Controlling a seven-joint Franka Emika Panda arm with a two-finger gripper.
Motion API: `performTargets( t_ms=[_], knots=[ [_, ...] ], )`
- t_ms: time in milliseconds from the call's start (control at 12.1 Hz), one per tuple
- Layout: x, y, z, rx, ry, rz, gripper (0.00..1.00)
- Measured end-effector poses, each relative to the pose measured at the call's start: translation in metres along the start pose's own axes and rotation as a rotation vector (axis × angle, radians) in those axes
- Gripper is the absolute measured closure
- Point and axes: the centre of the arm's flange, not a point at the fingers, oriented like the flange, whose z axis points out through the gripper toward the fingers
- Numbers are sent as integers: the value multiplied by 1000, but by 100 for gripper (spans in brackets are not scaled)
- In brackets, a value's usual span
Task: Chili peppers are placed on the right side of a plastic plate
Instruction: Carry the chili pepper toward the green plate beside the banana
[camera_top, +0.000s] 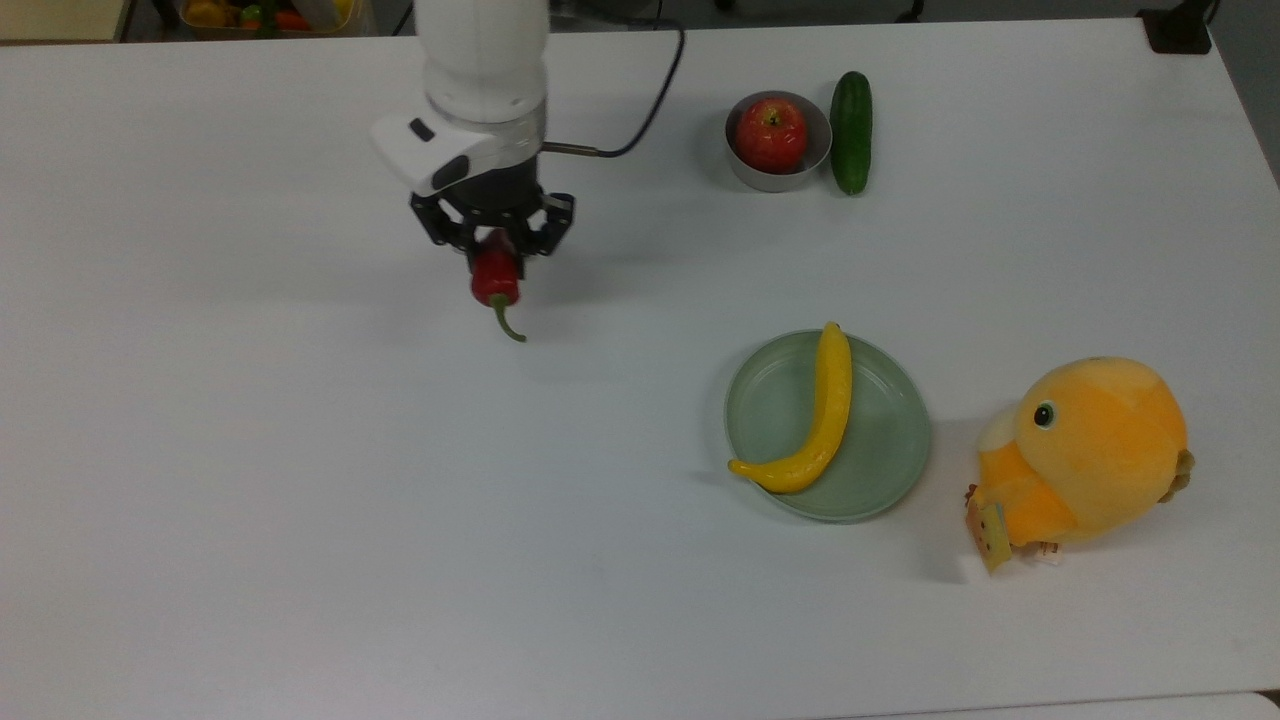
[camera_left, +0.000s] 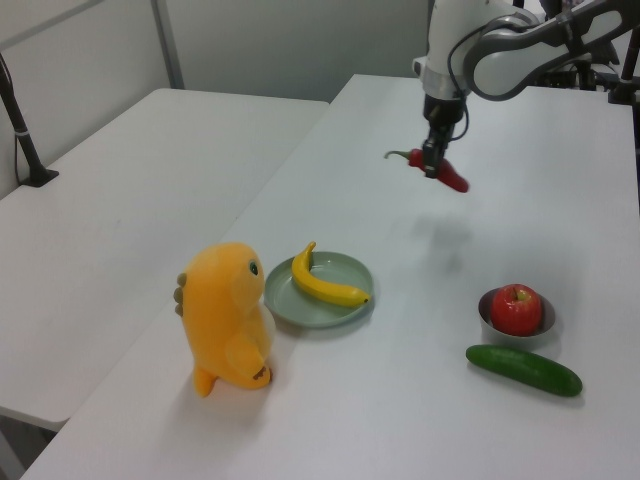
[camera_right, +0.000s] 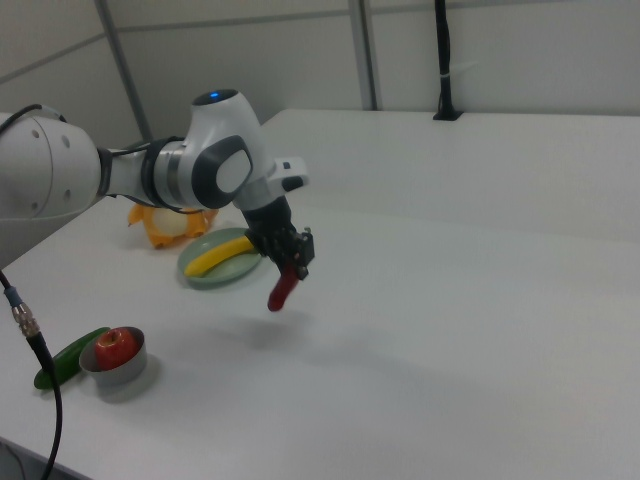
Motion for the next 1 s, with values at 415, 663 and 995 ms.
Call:
performTargets(
  t_ms=[415,663,995],
  knots=[
    [17,-69,15,81,88,163,58],
    [37,-97,33,97,107,204,58],
    [63,-118,58,113,126,194,58]
  ],
)
